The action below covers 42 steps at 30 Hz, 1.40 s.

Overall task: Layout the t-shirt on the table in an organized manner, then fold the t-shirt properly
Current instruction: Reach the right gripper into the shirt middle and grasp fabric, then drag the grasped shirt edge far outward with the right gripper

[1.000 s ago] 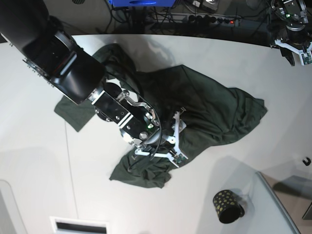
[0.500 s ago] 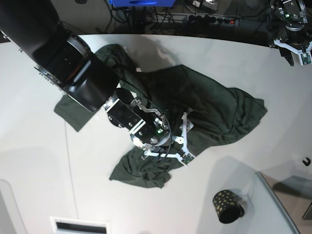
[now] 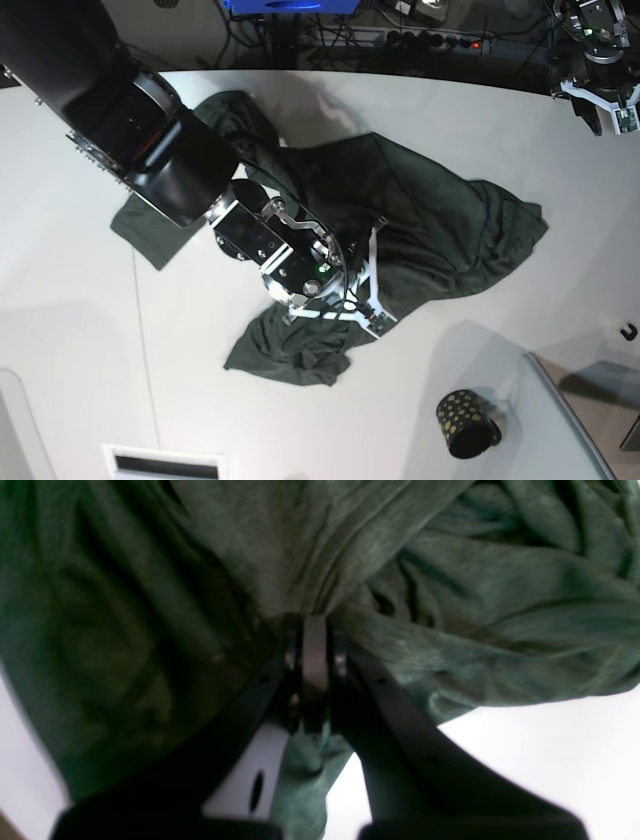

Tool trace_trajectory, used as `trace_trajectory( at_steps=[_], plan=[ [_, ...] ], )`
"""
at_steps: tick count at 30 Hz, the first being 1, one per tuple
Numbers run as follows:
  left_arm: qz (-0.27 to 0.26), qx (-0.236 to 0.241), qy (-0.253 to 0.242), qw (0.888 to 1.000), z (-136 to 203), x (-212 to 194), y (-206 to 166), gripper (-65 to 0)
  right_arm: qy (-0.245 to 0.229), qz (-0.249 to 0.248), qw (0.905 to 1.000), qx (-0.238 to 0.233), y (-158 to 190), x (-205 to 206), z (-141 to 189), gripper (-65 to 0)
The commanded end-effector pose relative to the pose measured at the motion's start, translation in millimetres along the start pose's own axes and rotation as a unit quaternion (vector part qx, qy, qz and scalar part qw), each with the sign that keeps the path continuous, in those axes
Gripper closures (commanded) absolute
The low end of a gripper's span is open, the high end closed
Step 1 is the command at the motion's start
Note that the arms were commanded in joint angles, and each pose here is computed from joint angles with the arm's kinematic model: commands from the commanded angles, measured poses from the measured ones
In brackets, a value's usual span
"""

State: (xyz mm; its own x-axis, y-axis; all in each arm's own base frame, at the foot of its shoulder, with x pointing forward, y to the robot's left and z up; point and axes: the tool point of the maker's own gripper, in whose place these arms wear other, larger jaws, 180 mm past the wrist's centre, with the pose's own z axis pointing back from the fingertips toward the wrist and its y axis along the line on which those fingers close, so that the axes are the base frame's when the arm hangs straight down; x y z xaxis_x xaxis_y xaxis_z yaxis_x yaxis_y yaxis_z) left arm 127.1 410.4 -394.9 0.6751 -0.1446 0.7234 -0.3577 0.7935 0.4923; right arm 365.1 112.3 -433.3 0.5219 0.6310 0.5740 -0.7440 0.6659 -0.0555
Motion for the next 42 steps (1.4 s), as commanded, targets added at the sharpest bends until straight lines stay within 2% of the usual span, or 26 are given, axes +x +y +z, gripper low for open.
trace_trajectory(
  at_steps=[1,3,6,9,13,17,21,25,30,32,37,40,42],
  plan=[
    [-0.004,0.012,-0.022,1.000,-2.3,13.7,8.8,-37.5,-0.038,0.010,0.9992,-0.009,-12.1,27.9,13.9,-0.3],
    [-0.003,0.012,-0.023,1.000,-2.9,14.8,8.6,-37.5,-0.046,0.011,0.9988,-0.013,-18.7,27.2,26.4,-0.3],
    [-0.002,0.012,-0.024,1.000,-3.3,15.5,7.9,-37.5,-0.061,-0.022,0.9978,-0.012,-26.5,28.9,39.9,-0.3],
    [0.002,0.013,-0.029,0.999,-4.8,20.1,7.0,-37.5,-0.074,-0.031,0.9967,-0.012,-28.9,36.3,51.1,-0.3],
    [0.002,0.014,-0.031,0.999,-5.2,21.6,7.4,-37.5,-0.075,-0.056,0.9946,-0.044,-65.1,23.1,73.4,-0.3],
    [0.001,0.014,-0.031,0.999,-5.5,21.4,7.8,-37.5,-0.082,-0.093,0.9876,-0.096,-119.8,1.9,114.9,-0.3],
    [-0.003,-0.008,-0.036,0.999,-7.1,25.8,-9.6,-37.5,-0.083,-0.124,0.9748,-0.166,-179.5,-28.8,164.7,-0.3],
    [-0.009,-0.033,-0.044,0.998,-7.2,32.0,-29.9,-37.5,-0.075,-0.151,0.9579,-0.233,-232.5,-66.1,204.9,-0.3],
    [-0.013,-0.059,-0.048,0.997,-6.5,35.6,-50.6,-37.5,-0.068,-0.172,0.9398,-0.288,-281.1,-97.4,246.8,-0.2],
    [-0.016,-0.070,-0.050,0.996,-5.4,36.8,-59.7,-37.5,-0.050,-0.198,0.9303,-0.305,-299.2,-120.2,254.7,-0.2],
    [-0.016,-0.080,-0.051,0.995,-3.7,37.3,-68.5,-37.5,0.012,-0.275,0.9118,-0.305,-316.7,-183.5,241.8,-1.5],
    [-0.016,-0.084,-0.051,0.995,-3.4,37.8,-71.5,-37.5,0.023,-0.285,0.9094,-0.302,-316.3,-193.5,238.8,-13.2],
    [-0.018,-0.084,-0.056,0.995,-2.8,41.7,-71.9,-37.5,0.024,-0.274,0.9133,-0.300,-306.1,-195.4,240.2,-23.7]
  ],
)
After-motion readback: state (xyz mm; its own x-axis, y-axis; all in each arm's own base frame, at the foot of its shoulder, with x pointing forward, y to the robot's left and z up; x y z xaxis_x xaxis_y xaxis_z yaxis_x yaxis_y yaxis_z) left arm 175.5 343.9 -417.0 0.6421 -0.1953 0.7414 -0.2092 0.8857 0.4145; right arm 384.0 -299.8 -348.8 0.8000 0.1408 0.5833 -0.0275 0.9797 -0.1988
